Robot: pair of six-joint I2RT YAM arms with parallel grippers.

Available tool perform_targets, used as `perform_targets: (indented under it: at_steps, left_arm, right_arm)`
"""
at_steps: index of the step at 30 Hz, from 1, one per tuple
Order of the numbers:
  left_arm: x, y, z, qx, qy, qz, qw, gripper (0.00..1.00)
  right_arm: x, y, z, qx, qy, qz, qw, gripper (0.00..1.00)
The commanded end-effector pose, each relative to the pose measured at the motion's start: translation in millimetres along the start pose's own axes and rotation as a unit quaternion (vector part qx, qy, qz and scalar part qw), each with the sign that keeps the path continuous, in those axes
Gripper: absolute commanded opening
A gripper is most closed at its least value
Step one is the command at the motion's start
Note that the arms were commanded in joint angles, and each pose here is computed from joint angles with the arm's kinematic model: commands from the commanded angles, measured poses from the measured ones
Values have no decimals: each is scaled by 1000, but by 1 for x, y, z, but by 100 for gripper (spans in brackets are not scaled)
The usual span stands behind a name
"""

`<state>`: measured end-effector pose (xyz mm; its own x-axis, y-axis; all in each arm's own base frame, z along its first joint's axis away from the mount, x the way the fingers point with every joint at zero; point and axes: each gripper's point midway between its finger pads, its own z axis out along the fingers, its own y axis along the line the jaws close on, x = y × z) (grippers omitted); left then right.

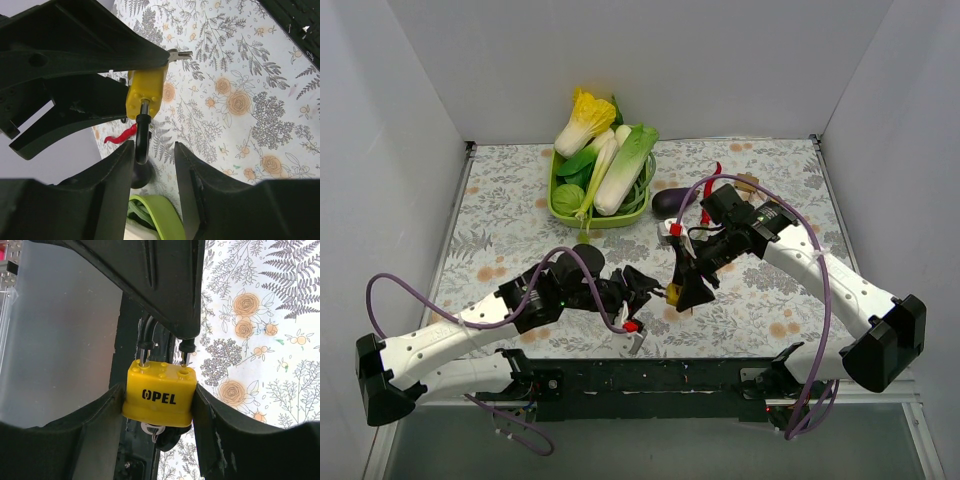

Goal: Lock with the key
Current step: Pick up the lock from the center of the board.

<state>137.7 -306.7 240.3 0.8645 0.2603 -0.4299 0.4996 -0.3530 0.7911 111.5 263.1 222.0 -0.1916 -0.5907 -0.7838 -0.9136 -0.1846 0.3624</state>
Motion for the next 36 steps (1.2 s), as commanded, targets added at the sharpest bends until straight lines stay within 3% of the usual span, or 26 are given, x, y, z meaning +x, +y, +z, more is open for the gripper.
perform_targets:
  at_steps: [1, 10, 14, 18, 20, 23, 25, 31, 36]
  left_arm:
    - [-3, 2, -2, -13, 2, 0, 1000, 37]
    - [-12, 4, 4, -16, -14, -13, 1000, 32]
    - [-13, 3, 5, -15, -12, -16, 1000, 22]
    - [-13, 4, 4, -21, -13, -24, 999, 0]
    - [-16, 9, 2, -30, -19, -34, 999, 0]
    - [-19, 14, 1, -33, -18, -101, 994, 0]
    - [-19, 9, -2, -23, -6, -188, 982, 0]
    - [-17, 15, -19, -44, -18, -339, 939, 0]
    - [-7, 48, -37, -80, -46, -476, 874, 0]
  right_arm:
    - [-18, 13, -2, -28, -29, -16, 999, 1]
    - [-14, 16, 2, -34, -22, -15, 999, 1]
    - [-12, 17, 2, -36, -22, -13, 999, 1]
    - [-11, 17, 3, -35, -21, -8, 999, 1]
    - [-11, 16, 3, -32, -21, -1, 999, 1]
    - [-23, 5, -8, 13, -21, 8, 1000, 63]
    - [-29, -1, -22, 42, -25, 15, 999, 88]
    - [-29, -22, -66, 136, -37, -20, 990, 93]
    - [-43, -21, -76, 172, -77, -58, 980, 93]
